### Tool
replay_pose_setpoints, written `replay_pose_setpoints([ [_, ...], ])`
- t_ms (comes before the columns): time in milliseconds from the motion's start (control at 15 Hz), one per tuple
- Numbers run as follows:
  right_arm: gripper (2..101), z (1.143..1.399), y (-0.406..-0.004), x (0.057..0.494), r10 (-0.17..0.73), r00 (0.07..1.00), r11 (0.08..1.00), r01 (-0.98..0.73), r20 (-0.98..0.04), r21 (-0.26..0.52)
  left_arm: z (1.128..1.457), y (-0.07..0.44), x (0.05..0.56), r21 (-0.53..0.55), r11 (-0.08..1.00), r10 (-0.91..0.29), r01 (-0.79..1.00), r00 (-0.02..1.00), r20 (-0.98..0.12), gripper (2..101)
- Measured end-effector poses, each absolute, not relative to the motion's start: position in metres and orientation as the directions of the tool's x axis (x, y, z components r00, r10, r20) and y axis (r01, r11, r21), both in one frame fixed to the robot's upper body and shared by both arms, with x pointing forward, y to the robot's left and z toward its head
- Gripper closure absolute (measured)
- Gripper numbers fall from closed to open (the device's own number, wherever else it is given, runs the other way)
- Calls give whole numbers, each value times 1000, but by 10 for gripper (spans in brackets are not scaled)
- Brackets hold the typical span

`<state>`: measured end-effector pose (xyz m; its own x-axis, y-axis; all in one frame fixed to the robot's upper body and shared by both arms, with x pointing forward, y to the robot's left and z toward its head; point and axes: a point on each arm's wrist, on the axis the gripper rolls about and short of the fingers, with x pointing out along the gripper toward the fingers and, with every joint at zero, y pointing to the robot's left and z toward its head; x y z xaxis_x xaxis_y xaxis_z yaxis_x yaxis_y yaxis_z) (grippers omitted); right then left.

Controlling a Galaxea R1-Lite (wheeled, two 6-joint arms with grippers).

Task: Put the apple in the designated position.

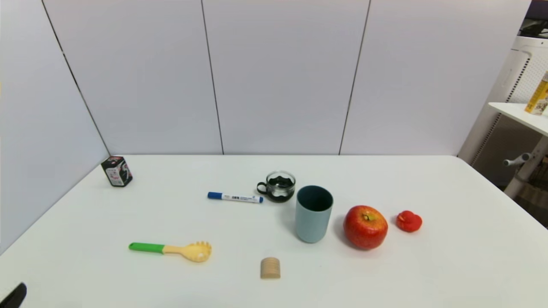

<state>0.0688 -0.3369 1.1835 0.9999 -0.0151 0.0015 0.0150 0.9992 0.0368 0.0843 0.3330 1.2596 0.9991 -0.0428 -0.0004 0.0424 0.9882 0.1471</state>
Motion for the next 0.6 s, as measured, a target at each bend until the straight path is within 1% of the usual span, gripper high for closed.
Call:
replay_pose_setpoints([
  [200,43,1183,-337,69,-15,1000,999,15,1,37,1207,333,72,142,990,3,-4,1000,8,54],
  [333,43,1184,-337,69,-16,1000,999,15,2,37,1195,334,70,134,991,21,-25,999,28,54],
  [400,43,1184,-337,69,-15,1000,999,15,2,36,1192,333,69,126,992,7,-11,999,32,54],
  [533,43,1183,-337,69,-15,1000,999,15,1,37,1184,332,69,110,993,-41,42,999,-4,54],
  [600,43,1184,-337,69,-15,1000,999,15,2,37,1184,332,69,100,994,-43,43,999,-2,54],
])
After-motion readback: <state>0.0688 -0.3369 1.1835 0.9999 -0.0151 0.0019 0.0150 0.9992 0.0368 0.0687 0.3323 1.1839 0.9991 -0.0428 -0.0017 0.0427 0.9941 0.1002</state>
